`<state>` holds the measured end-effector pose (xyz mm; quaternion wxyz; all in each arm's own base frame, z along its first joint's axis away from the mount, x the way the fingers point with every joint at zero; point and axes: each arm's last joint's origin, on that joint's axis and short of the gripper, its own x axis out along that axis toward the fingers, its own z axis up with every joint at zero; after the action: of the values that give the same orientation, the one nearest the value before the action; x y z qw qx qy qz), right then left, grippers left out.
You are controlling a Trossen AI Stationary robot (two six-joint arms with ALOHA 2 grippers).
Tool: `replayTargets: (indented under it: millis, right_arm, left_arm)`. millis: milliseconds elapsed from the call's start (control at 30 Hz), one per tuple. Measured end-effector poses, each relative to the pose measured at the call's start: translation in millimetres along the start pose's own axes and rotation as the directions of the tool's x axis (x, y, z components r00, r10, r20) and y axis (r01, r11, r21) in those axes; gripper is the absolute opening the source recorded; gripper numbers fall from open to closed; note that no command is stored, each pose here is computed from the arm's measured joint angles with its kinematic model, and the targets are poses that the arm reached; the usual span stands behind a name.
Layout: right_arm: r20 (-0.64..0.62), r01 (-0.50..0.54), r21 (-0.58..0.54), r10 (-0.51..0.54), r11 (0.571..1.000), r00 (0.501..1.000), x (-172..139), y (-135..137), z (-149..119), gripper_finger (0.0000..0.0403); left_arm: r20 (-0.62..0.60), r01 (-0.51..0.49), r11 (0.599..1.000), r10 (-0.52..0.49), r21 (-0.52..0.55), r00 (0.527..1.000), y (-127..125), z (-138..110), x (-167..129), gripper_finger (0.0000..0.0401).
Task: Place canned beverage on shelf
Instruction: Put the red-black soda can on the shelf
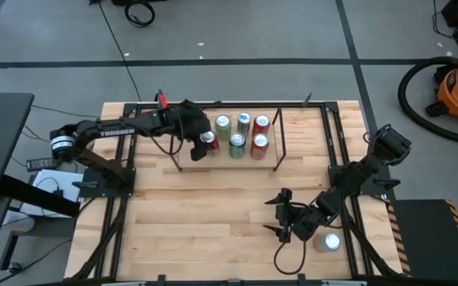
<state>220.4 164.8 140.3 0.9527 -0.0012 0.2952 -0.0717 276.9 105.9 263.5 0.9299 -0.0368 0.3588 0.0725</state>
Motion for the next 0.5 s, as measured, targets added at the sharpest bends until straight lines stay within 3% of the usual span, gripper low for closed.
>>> replayTargets:
  millis: [500]
  right_arm:
    - [-0.002, 0.002, -0.012, -0.002, 1.0, 1.0, 0.2, -0.4, -0.1, 0.0396]
  left_arm:
    - [0.046, -0.006, 0.999, 0.004, 0.035, 0.999, 3.6, -4.6, 15.0, 0.0312]
